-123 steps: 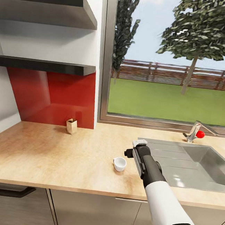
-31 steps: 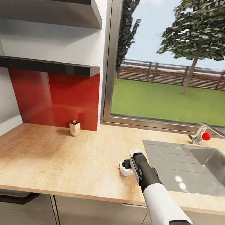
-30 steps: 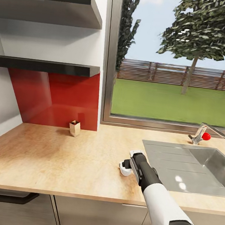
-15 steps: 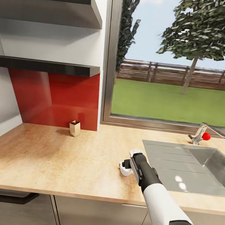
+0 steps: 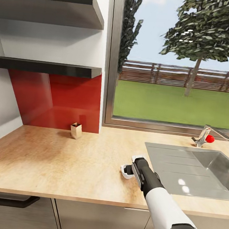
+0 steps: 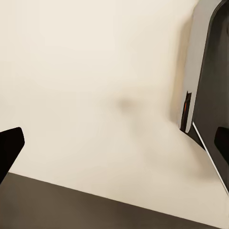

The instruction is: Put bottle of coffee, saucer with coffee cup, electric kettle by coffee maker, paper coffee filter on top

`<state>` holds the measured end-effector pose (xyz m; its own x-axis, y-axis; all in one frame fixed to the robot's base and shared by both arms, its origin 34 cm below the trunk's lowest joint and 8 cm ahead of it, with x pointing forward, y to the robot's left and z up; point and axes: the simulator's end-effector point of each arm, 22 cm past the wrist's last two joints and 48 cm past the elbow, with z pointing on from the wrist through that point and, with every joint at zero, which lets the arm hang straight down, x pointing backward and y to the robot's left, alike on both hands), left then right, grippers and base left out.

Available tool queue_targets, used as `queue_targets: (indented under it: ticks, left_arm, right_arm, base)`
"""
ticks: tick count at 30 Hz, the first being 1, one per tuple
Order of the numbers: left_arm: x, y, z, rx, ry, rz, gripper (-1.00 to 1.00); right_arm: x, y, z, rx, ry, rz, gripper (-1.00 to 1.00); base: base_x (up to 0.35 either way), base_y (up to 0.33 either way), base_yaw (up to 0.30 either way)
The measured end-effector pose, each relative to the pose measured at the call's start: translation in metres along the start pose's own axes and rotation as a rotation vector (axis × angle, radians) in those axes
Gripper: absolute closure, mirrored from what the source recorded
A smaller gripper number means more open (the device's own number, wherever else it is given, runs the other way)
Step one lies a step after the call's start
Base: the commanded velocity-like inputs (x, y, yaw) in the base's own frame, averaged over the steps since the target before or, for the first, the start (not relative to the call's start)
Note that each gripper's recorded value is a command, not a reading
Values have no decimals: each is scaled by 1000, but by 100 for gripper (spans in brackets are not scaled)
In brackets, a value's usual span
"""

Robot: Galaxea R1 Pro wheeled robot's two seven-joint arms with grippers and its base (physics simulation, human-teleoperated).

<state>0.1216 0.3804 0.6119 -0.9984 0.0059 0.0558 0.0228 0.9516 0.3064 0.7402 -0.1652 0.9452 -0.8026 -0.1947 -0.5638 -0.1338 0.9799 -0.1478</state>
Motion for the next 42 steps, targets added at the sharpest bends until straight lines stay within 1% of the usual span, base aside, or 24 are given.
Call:
queue_targets:
  ticks: [4, 5, 9, 12, 28, 32, 34, 37, 40, 42]
  left_arm:
    - [0, 0, 0, 0, -1, 0, -100]
    - [0, 0, 0, 0, -1, 0, -100]
    - [0, 0, 0, 0, -2, -1, -100]
    - [-1, 0, 0, 0, -3, -1, -100]
    - [-1, 0, 0, 0, -6, -2, -100]
    - [-1, 0, 0, 0, -6, -2, -100]
    - [-1, 0, 0, 0, -6, -2, -100]
    - [-2, 0, 0, 0, -8, -2, -100]
    - [-2, 0, 0, 0, -8, -2, -100]
    - [-2, -1, 0, 1, -8, -1, -100]
  right_arm:
    - [1, 0, 0, -1, 1, 1, -100]
    - [1, 0, 0, -1, 2, 1, 100]
    - [0, 0, 0, 1, 1, 0, 100]
    - [-2, -6, -2, 27, -4, -24, 100]
    - [-3, -7, -2, 29, -6, -26, 100]
    - [-3, -5, -2, 20, -8, -16, 100]
    - [-3, -1, -1, 3, -8, 2, 100]
    - [-4, -2, -2, 5, -10, 0, 100]
    - [-15, -4, -7, 11, -37, 5, 100]
    - [-29, -8, -15, 16, -74, 12, 100]
  base:
    - [0, 0, 0]
    - [0, 0, 0]
    - [0, 0, 0]
    - [0, 0, 0]
    - [0, 0, 0]
    - [0, 0, 0]
    - [0, 0, 0]
    - [0, 0, 0]
    - [0, 0, 0]
    - [0, 0, 0]
